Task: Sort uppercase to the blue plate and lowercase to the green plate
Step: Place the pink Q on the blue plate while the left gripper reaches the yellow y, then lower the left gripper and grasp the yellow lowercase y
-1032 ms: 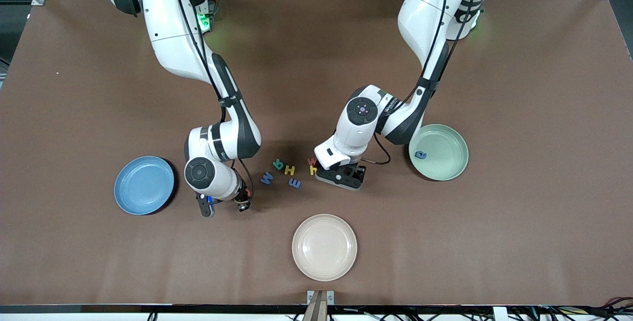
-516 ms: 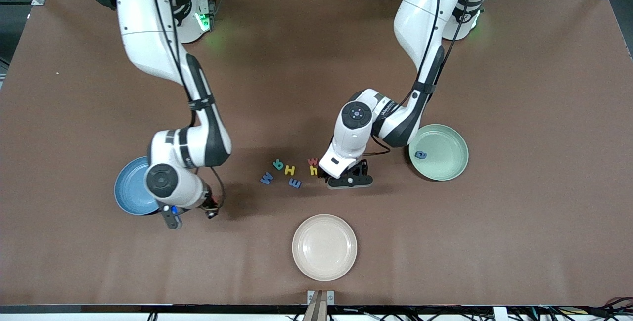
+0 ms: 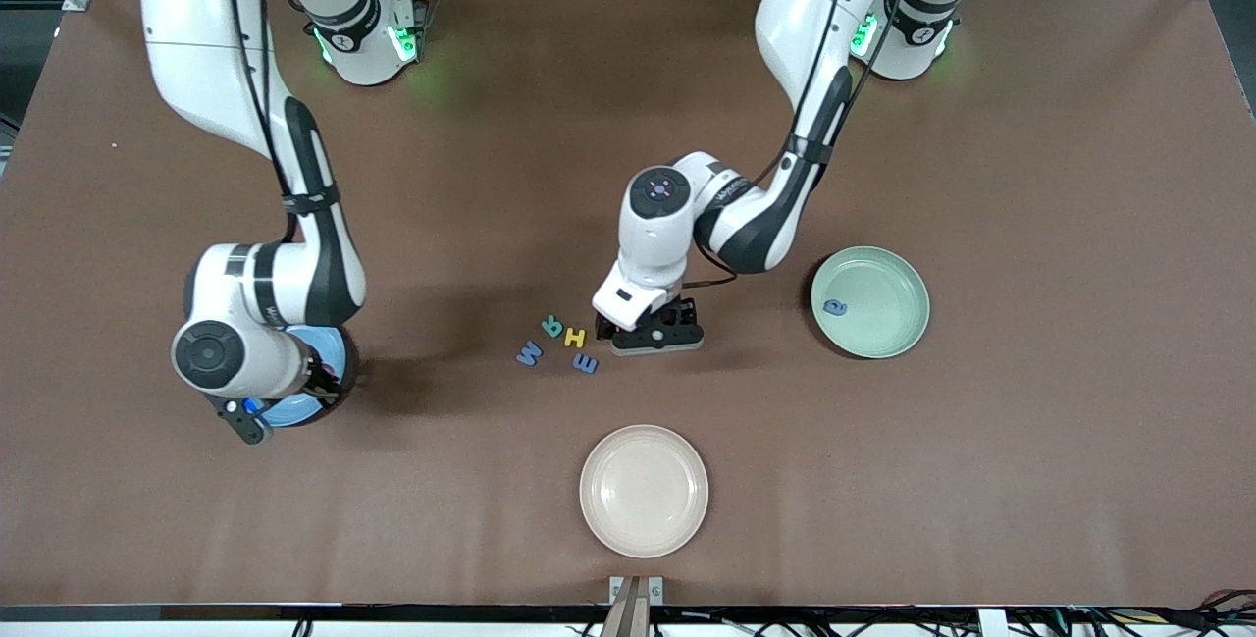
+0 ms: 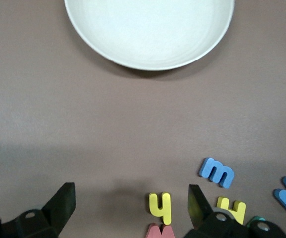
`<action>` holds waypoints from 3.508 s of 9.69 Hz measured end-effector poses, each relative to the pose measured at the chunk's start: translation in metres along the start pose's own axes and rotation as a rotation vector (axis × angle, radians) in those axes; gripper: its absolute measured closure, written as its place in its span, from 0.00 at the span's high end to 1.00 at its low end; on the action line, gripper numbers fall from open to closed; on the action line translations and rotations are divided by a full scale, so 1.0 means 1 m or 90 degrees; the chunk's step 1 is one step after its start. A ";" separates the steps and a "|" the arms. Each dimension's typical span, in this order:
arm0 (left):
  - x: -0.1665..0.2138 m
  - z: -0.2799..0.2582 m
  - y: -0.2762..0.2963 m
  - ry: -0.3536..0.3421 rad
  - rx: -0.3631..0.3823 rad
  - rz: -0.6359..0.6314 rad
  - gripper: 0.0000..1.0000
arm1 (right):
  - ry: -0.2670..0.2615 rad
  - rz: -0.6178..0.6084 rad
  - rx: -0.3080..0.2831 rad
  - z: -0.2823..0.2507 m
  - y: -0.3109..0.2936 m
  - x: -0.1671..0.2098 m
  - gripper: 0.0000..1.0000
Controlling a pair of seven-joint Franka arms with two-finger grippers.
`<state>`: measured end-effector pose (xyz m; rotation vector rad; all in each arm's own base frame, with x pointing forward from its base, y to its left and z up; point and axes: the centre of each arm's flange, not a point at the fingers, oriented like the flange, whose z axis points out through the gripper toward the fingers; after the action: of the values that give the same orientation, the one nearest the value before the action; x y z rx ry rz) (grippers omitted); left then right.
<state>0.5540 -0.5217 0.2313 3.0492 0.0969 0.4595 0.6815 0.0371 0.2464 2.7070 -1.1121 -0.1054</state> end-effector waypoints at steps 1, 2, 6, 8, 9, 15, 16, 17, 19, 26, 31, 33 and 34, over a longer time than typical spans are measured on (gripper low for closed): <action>-0.003 0.006 0.002 0.011 0.013 0.019 1.00 | -0.005 -0.017 0.000 -0.002 0.019 0.012 0.37; -0.004 0.020 0.001 0.024 0.032 0.042 1.00 | -0.009 -0.033 0.002 -0.002 0.035 0.023 0.37; -0.006 0.038 0.018 0.057 0.031 0.077 1.00 | -0.015 -0.060 -0.001 0.003 0.060 0.044 0.50; -0.005 0.032 0.024 0.063 0.024 0.077 1.00 | -0.015 -0.063 -0.001 0.003 0.059 0.043 0.81; -0.007 0.036 0.023 0.062 0.025 0.046 1.00 | -0.015 -0.064 -0.001 0.003 0.059 0.043 0.98; -0.032 0.053 0.031 0.025 0.031 -0.054 1.00 | -0.022 -0.067 -0.005 0.009 0.060 0.040 1.00; -0.031 0.055 0.030 0.024 0.034 -0.055 1.00 | -0.022 -0.067 -0.005 0.009 0.060 0.040 1.00; -0.030 0.056 0.028 0.023 0.035 -0.056 1.00 | -0.022 -0.067 -0.005 0.009 0.060 0.040 1.00; -0.031 0.059 0.026 0.020 0.042 -0.057 1.00 | -0.022 -0.068 -0.005 0.009 0.060 0.039 1.00; -0.042 0.060 0.028 -0.010 0.077 -0.054 0.82 | -0.023 -0.070 -0.005 0.009 0.059 0.039 1.00; -0.041 0.057 0.030 -0.010 0.075 -0.055 0.62 | -0.023 -0.070 -0.006 0.009 0.059 0.039 1.00; -0.040 0.057 0.031 -0.009 0.074 -0.055 0.55 | -0.023 -0.071 -0.006 0.009 0.059 0.038 1.00; -0.040 0.057 0.031 -0.009 0.074 -0.055 0.54 | -0.023 -0.071 -0.006 0.009 0.059 0.038 1.00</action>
<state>0.5338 -0.5580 0.1676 3.1456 0.2620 0.4404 0.6672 -0.0321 0.2511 2.7685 -0.9679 -0.1767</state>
